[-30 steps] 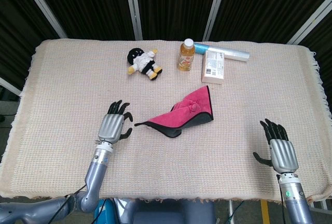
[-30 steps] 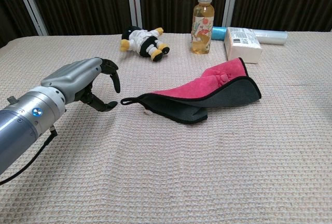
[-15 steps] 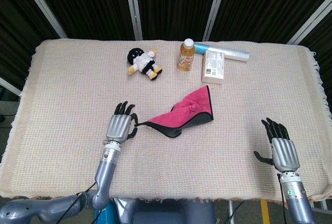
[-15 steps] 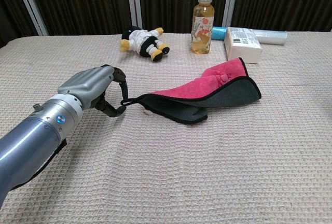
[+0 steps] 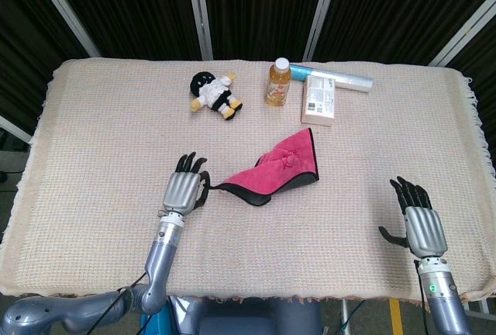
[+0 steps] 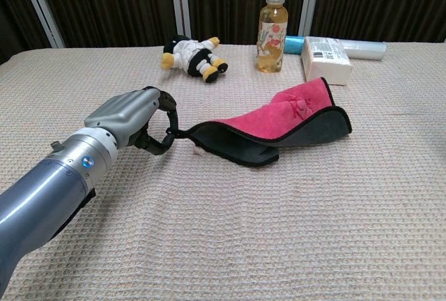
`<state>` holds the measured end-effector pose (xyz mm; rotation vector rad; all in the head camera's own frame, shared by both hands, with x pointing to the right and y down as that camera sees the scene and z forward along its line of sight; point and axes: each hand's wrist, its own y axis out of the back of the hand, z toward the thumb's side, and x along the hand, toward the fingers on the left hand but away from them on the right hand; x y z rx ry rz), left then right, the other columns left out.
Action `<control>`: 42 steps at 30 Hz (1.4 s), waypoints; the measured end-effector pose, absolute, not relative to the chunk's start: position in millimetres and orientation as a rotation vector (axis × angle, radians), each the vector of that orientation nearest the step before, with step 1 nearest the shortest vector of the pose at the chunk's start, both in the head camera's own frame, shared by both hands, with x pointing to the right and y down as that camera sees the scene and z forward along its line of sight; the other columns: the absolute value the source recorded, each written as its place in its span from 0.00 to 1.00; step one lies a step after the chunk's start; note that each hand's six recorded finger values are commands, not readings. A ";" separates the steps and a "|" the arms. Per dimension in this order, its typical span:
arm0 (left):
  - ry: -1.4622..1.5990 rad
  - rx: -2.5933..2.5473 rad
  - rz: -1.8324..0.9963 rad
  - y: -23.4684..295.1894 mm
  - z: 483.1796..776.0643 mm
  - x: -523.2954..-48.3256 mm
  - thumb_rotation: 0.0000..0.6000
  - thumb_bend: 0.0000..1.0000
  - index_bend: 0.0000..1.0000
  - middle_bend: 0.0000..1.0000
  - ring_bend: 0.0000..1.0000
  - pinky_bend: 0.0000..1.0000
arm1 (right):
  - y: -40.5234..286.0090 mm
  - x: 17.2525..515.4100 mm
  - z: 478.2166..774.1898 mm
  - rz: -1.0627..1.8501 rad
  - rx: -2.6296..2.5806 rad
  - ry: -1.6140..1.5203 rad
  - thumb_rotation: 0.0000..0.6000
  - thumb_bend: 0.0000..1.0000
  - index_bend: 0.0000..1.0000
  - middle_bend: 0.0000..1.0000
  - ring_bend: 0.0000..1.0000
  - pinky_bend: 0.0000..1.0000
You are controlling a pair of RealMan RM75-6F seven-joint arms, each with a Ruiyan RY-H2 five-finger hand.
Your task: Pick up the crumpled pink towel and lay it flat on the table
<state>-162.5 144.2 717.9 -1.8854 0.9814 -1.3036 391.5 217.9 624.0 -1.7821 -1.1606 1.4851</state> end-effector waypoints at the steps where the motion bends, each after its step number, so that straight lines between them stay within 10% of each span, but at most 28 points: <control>1: 0.983 -1.882 -1.298 143.2 716.6 -163.1 1.00 0.57 0.56 0.16 0.00 0.00 | 217.9 391.5 624.3 1.486 -1.783 -1.160 1.00 0.23 0.00 0.00 0.00 0.00; 14: 0.982 -1.769 -1.122 96.9 661.9 -160.9 1.00 0.57 0.57 0.16 0.00 0.00 | 212.3 386.9 629.2 1.487 -1.812 -1.183 1.00 0.23 0.00 0.00 0.00 0.00; 42: 0.893 -1.784 -0.928 -5.8 533.2 47.1 1.00 0.57 0.58 0.17 0.00 0.00 | 158.7 327.8 633.6 1.416 -2.063 -1.379 1.00 0.23 0.13 0.00 0.00 0.00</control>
